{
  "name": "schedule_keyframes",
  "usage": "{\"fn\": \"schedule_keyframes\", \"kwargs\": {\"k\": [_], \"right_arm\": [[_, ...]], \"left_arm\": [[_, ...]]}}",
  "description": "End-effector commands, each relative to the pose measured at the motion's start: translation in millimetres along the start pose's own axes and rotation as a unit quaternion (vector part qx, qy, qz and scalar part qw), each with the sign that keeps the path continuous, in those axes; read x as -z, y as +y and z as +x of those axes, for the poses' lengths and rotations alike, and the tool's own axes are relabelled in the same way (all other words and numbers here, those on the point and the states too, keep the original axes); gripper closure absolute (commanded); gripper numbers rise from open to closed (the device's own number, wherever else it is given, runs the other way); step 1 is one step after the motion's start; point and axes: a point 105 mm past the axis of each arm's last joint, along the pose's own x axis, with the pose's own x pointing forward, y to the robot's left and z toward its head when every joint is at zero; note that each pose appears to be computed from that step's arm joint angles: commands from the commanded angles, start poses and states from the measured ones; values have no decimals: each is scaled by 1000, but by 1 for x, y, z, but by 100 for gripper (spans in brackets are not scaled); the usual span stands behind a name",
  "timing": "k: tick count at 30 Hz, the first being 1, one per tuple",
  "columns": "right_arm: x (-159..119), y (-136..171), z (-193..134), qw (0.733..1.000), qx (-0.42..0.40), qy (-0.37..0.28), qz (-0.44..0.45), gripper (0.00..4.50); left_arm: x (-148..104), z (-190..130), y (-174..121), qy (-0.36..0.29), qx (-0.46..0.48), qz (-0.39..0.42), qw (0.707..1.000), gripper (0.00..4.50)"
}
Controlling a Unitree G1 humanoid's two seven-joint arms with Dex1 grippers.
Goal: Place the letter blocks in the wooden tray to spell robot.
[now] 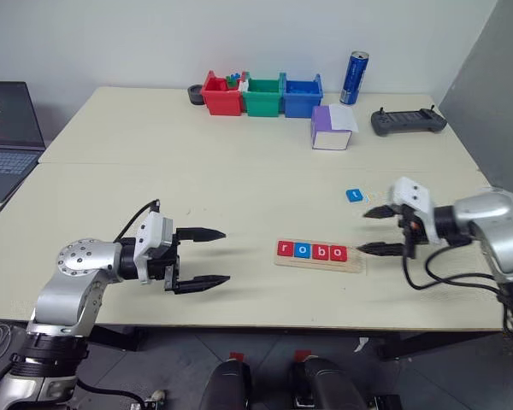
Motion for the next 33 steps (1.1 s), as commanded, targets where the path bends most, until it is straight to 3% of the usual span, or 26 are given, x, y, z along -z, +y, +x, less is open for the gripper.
{"fn": "schedule_keyframes", "kwargs": {"k": [1, 10, 12, 33], "right_arm": [[-11, 4, 4, 1000, 2, -22, -20, 94], [-9, 7, 29, 1000, -8, -19, -23, 394], [-5, 9, 33, 1000, -14, -9, -24, 443], [4, 1, 50, 999, -28, 14, -39, 443]], "left_arm": [[-9, 0, 2, -9, 1, 22, 1000, 0], [-12, 2, 2, -12, 8, 26, 1000, 0], [-12, 2, 2, -12, 7, 26, 1000, 0], [-12, 0, 1, -9, 0, 25, 1000, 0]]}}
